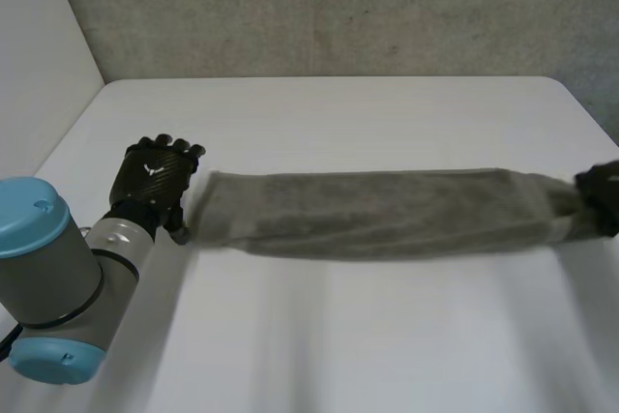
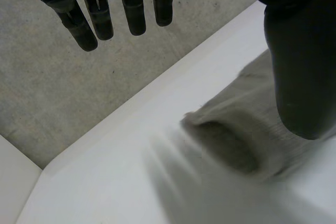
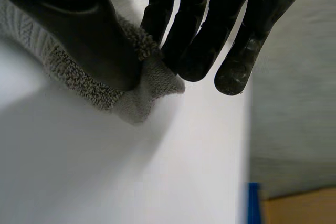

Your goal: Fold the towel.

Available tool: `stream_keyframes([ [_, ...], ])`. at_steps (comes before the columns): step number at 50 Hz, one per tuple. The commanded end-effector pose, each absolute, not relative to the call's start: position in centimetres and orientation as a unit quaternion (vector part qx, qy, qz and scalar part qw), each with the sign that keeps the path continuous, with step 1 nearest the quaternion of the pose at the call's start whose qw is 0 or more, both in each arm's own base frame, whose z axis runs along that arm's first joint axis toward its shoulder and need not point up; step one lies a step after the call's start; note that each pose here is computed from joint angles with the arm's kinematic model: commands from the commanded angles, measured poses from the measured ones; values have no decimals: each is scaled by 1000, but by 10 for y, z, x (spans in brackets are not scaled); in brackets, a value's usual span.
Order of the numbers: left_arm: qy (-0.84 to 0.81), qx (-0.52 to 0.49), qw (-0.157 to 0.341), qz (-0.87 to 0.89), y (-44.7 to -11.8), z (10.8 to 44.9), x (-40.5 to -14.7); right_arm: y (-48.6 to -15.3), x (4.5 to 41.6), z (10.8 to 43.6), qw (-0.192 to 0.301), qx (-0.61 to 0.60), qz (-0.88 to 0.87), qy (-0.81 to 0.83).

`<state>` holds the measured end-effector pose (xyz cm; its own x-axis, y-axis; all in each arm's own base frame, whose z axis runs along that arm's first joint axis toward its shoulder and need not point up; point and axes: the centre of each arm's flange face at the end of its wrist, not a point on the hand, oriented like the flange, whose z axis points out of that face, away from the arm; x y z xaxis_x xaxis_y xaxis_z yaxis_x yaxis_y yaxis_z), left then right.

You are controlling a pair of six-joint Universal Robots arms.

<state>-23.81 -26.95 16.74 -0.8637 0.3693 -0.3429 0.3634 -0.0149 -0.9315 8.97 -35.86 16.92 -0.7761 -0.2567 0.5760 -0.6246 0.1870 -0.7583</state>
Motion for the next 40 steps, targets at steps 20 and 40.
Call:
stream_keyframes([
  [20,-706,-255,-5,661,-273,165,-232,-343,264,273,147,444,665,-583],
  [40,-704,-254,-6,663,-274,161,-232,-227,409,177,-26,592,609,-527],
])
